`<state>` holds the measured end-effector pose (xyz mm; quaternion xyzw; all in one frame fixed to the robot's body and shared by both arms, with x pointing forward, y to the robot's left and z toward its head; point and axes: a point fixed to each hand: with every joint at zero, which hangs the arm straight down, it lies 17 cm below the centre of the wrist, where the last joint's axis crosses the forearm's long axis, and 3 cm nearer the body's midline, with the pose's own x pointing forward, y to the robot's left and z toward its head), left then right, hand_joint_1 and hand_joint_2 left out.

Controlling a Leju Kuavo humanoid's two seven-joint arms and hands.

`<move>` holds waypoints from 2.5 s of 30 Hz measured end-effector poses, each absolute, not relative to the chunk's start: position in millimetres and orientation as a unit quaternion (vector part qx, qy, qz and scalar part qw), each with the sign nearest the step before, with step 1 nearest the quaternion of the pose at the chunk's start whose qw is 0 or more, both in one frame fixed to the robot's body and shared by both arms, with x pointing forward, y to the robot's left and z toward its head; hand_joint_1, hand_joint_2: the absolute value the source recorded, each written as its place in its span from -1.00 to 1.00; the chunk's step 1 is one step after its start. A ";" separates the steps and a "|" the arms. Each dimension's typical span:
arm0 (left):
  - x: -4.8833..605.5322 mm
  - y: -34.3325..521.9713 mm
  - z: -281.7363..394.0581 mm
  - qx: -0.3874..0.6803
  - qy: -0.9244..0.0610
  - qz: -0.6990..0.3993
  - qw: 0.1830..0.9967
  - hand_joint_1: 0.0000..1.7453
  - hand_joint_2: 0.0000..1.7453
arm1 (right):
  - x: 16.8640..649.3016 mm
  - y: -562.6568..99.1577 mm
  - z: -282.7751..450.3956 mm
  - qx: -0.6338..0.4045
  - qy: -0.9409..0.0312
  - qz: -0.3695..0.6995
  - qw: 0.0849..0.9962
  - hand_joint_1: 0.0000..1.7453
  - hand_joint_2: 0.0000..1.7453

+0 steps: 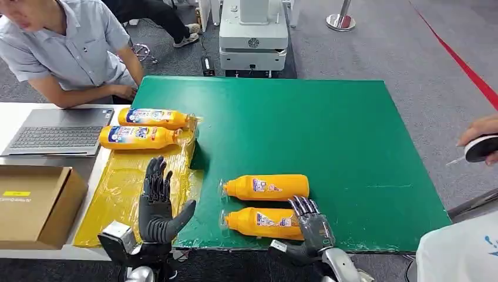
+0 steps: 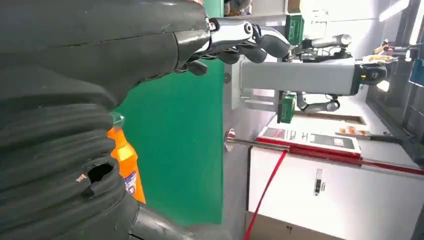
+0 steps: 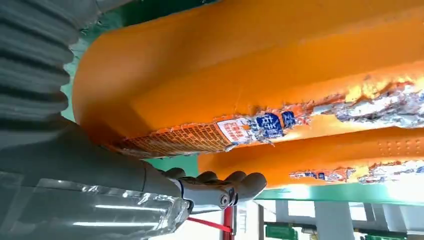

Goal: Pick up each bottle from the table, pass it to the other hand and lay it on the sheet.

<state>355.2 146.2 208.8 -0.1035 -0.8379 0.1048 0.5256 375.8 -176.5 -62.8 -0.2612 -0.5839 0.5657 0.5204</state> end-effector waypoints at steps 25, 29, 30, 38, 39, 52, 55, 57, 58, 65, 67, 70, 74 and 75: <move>365.7 132.3 199.5 -0.112 -0.828 0.093 0.541 -1.00 1.00 | 395.9 -202.4 -103.6 -0.216 -0.475 0.633 0.571 0.88 1.00; 367.5 128.8 199.7 -0.115 -0.828 0.090 0.541 -1.00 1.00 | 395.9 -201.4 -103.6 -0.206 -0.477 0.630 0.578 1.00 1.00; 367.7 128.5 199.8 -0.115 -0.828 0.090 0.541 -1.00 1.00 | 395.8 -200.8 -103.5 -0.204 -0.477 0.630 0.578 1.00 1.00; 368.2 123.0 200.9 -0.121 -0.829 0.085 0.540 -1.00 1.00 | 396.2 -194.3 -101.6 -0.167 -0.485 0.610 0.603 1.00 1.00; 368.5 121.7 201.3 -0.123 -0.829 0.083 0.539 -1.00 1.00 | 396.3 -193.0 -101.0 -0.158 -0.488 0.604 0.610 1.00 1.00; 368.5 123.0 203.6 -0.121 -0.834 0.083 0.531 -1.00 1.00 | 390.0 -174.8 -86.5 -0.072 -0.553 0.521 0.646 1.00 1.00; 368.3 124.7 203.6 -0.117 -0.835 0.088 0.531 -1.00 1.00 | 377.5 -156.5 -74.4 -0.032 -0.589 0.492 0.641 1.00 1.00; 368.8 127.1 202.5 -0.113 -0.834 0.094 0.532 -1.00 1.00 | 366.8 -143.2 -62.5 -0.005 -0.618 0.463 0.636 1.00 1.00; 368.9 127.9 201.8 -0.112 -0.833 0.097 0.534 -1.00 1.00 | 360.9 -140.4 -60.3 0.005 -0.624 0.450 0.638 1.00 1.00; 368.3 123.1 193.6 -0.119 -0.824 0.097 0.545 -1.00 1.00 | 354.0 -131.1 -48.3 0.024 -0.640 0.433 0.634 1.00 1.00; 368.1 121.5 189.6 -0.119 -0.821 0.092 0.550 -1.00 1.00 | 355.1 -129.3 -44.3 0.026 -0.644 0.431 0.631 1.00 1.00; 369.8 118.7 172.8 -0.118 -0.809 0.082 0.570 -1.00 1.00 | 350.9 -128.8 -42.7 0.028 -0.646 0.429 0.631 1.00 1.00; 372.3 115.0 151.6 -0.109 -0.790 0.069 0.599 -1.00 1.00 | 346.7 -127.1 -40.0 0.032 -0.650 0.423 0.630 1.00 1.00; 374.0 113.7 140.8 -0.106 -0.779 0.065 0.615 -1.00 1.00 | 346.5 -126.6 -36.0 0.033 -0.656 0.416 0.629 1.00 1.00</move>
